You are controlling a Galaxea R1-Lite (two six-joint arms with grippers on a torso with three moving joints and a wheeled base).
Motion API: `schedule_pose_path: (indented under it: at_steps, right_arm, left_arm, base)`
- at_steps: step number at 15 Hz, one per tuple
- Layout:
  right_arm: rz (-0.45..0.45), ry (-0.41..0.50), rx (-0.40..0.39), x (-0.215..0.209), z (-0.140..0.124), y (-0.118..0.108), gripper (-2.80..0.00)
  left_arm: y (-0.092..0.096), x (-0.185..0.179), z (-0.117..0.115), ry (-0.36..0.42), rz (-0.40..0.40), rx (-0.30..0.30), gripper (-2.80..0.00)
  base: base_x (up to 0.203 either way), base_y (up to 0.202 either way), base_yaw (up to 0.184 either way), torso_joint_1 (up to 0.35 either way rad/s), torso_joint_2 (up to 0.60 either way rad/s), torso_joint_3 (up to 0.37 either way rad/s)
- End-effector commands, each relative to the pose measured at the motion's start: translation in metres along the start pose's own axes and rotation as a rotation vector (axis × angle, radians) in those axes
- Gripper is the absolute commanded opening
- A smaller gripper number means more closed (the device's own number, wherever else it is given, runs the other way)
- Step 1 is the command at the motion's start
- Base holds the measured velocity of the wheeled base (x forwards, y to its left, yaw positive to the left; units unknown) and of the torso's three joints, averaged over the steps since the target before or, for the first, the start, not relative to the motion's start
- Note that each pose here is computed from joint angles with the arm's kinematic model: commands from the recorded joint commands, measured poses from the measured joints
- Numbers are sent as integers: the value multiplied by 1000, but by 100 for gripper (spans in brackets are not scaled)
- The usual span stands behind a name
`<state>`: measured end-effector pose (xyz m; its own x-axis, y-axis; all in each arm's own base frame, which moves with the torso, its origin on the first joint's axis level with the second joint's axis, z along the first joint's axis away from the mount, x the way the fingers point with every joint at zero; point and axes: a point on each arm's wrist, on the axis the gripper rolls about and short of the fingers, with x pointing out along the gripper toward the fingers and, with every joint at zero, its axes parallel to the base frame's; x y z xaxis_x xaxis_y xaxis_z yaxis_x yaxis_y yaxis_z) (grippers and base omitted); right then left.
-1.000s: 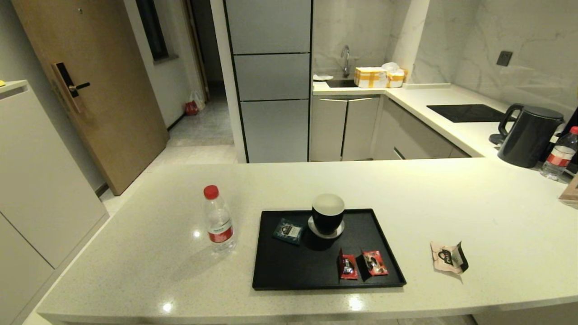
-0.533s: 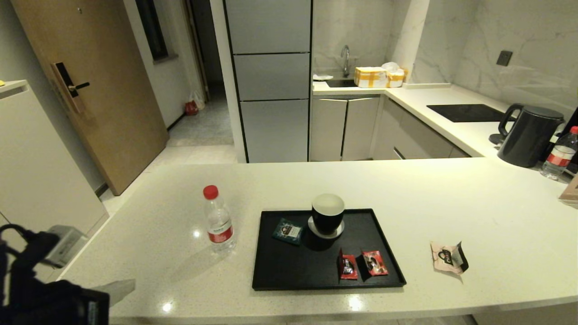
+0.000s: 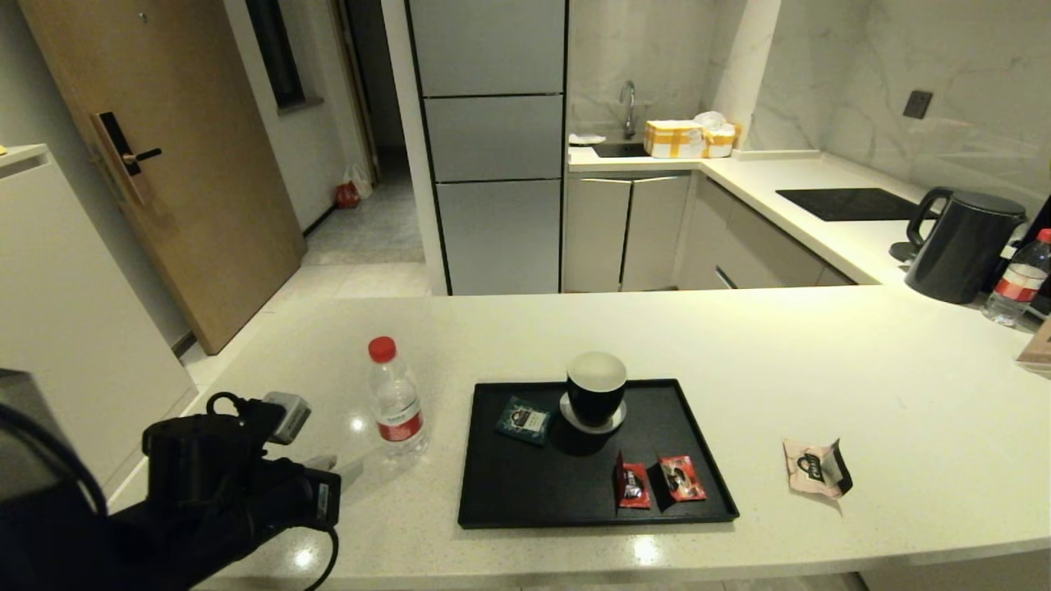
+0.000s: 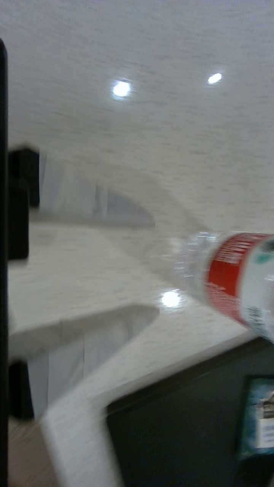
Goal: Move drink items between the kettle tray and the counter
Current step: Return the bottled water to its original position
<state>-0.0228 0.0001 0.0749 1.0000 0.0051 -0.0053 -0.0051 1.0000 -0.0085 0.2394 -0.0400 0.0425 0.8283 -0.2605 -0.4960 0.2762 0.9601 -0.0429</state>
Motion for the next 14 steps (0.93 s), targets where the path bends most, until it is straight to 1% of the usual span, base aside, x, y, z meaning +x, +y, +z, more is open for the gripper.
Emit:
schedule_pose_path:
  at_steps: [1, 4, 5, 7, 10, 13, 14]
  right_arm:
    - [1, 4, -1, 0, 0, 0, -280]
    - [1, 4, -1, 0, 0, 0, -280]
    - [1, 4, -1, 0, 0, 0, -280]
    - [1, 4, -1, 0, 0, 0, -280]
    - [1, 4, -1, 0, 0, 0, -280]
    - [1, 1, -1, 0, 0, 0, -280]
    - [1, 2, -1, 0, 0, 0, -280]
  left_arm:
    - [-5, 24, -16, -39, -8, 22, 0]
    - [-5, 27, -6, -109, -8, 33, 0]
    - [-7, 27, -3, -131, -15, 43, 0]
    - [-16, 25, -2, -140, -42, 58, 0]
    - [-22, 29, 0, -147, -59, 69, 0]
    - [-22, 37, 6, -178, -45, 74, 0]
    - [-21, 45, 9, -194, -9, 81, 0]
  base:
    - [0, 0, 0, 0, 0, 0]
    - [0, 0, 0, 0, 0, 0]
    - [0, 0, 0, 0, 0, 0]
    - [0, 0, 0, 0, 0, 0]
    - [0, 0, 0, 0, 0, 0]
    - [0, 0, 0, 0, 0, 0]
    - [0, 0, 0, 0, 0, 0]
